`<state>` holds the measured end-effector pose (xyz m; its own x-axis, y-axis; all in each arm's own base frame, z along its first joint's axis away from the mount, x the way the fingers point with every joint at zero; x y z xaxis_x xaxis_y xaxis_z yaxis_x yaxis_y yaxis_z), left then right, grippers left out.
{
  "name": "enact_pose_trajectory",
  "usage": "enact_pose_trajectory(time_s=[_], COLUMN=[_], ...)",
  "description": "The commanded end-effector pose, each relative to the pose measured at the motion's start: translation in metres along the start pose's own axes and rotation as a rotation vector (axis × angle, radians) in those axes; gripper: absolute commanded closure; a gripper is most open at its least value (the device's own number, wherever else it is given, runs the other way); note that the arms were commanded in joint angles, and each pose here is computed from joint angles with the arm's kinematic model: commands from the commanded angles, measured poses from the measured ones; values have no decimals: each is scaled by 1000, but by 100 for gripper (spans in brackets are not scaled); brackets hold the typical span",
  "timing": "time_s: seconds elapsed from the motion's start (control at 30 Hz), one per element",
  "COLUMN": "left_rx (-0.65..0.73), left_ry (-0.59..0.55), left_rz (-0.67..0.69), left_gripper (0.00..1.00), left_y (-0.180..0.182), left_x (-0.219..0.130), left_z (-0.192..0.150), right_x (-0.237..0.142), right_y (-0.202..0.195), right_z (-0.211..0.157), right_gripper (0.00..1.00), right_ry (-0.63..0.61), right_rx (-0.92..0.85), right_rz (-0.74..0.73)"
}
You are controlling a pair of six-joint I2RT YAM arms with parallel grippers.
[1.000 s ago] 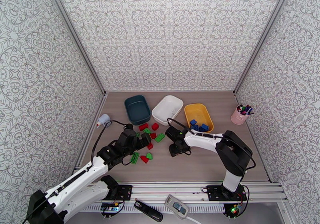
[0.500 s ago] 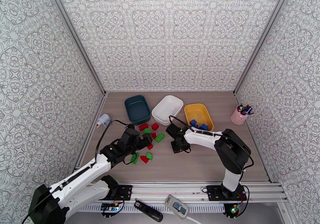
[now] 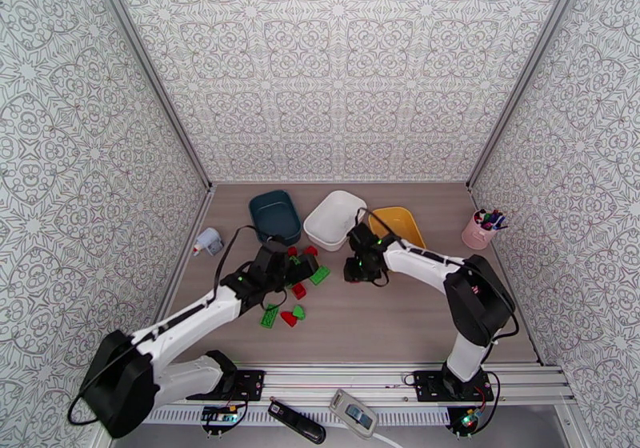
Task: Sort the legos into containers by color
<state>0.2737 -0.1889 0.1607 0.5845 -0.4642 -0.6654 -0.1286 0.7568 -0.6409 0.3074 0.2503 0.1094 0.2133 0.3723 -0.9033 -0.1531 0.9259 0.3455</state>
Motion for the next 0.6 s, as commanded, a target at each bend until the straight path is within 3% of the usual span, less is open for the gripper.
enact_pose_trajectory(time_s=[0.0,0.3,0.57], left_rx=[41,51,55], left_ry=[-23,-69,-73], left_rz=[-122,-83,38], left_gripper=[1,3,3], left_y=[-36,-39,2], left_x=[1,-14,-36], left_z=[26,54,32], right_x=[-20,-12,-6], right_y=[26,30,41], right_z=[40,115,146], right_gripper=[68,65,42], right_ry=[-83,-129,-129], right_rx=[52,201,217], right_rz=[167,308,329])
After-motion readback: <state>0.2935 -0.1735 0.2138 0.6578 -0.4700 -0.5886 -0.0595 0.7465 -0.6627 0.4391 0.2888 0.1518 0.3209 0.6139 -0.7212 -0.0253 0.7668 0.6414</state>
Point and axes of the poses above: each hand's point on the last joint's axis, 136 mm out from that joint toward the fingers, its own x axis out along the fingers, its own y axis along the line the jaws close on, z = x × y, the point moved 4 cm from there along -x, back along the fingers, and after that the axes turned 2 degrees about -x, right-handed, at the moved point
